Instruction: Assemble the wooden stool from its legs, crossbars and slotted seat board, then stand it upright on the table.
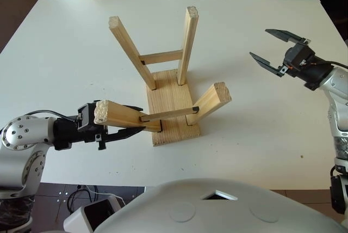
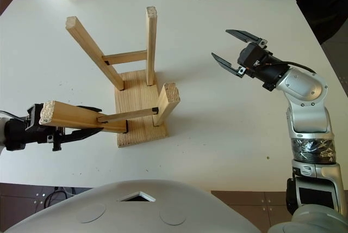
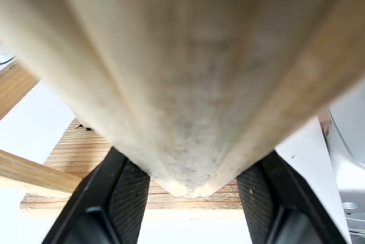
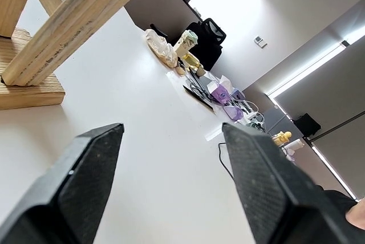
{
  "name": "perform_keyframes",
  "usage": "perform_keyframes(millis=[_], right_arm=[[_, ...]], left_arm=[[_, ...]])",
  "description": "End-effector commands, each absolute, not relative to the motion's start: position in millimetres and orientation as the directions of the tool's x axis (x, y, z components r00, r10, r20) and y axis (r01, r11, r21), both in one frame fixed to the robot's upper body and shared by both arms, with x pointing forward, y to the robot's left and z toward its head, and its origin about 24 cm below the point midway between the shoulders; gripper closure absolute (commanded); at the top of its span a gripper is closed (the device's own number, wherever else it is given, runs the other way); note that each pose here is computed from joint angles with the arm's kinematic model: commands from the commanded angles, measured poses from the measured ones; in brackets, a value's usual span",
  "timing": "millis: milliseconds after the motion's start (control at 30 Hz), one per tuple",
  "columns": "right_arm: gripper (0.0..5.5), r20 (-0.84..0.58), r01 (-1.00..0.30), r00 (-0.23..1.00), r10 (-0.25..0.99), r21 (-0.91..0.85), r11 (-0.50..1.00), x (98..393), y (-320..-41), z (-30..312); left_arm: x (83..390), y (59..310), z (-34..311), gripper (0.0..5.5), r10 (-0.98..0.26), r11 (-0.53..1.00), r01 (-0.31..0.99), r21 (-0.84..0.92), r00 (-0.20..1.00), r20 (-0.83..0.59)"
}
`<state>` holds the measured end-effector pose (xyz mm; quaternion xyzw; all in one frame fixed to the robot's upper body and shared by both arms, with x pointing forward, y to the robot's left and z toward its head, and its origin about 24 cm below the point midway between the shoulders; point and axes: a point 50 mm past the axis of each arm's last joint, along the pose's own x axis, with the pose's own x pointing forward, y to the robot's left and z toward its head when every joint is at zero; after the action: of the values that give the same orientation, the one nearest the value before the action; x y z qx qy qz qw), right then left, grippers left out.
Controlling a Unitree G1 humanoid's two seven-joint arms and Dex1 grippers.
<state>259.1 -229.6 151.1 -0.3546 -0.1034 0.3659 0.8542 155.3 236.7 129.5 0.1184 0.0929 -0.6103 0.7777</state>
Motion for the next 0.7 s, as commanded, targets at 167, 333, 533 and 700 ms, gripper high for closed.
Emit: perform_keyframes(millis=[167, 333, 533, 700], right_arm=[[2.33, -0.076, -0.548, 0.699, 0.711, -0.696, 0.465, 259.6, -223.2, 153.7], [2.33, -0.054, -0.538, 0.707, 0.705, -0.688, 0.487, 259.2, -221.8, 157.0], [2.33, 0.191, -0.544, 0.686, 0.702, -0.506, 0.669, 258.5, -198.2, 204.2], [2.33, 0.313, -0.574, 0.606, 0.731, -0.465, 0.674, 241.9, -167.2, 243.7]], left_arm=[[148.5, 234.7, 104.2, 3.44, -0.866, 0.192, 0.979, -0.074, 0.134, -0.482], [155.8, 229.9, 109.0, 3.44, -0.861, 0.200, 0.979, -0.027, 0.162, -0.483], [174.7, 202.8, 113.5, 3.44, -0.870, 0.260, 0.965, 0.010, 0.239, -0.431], [188.4, 184.4, 105.7, 3.44, -0.848, 0.365, 0.931, 0.006, 0.335, -0.412]])
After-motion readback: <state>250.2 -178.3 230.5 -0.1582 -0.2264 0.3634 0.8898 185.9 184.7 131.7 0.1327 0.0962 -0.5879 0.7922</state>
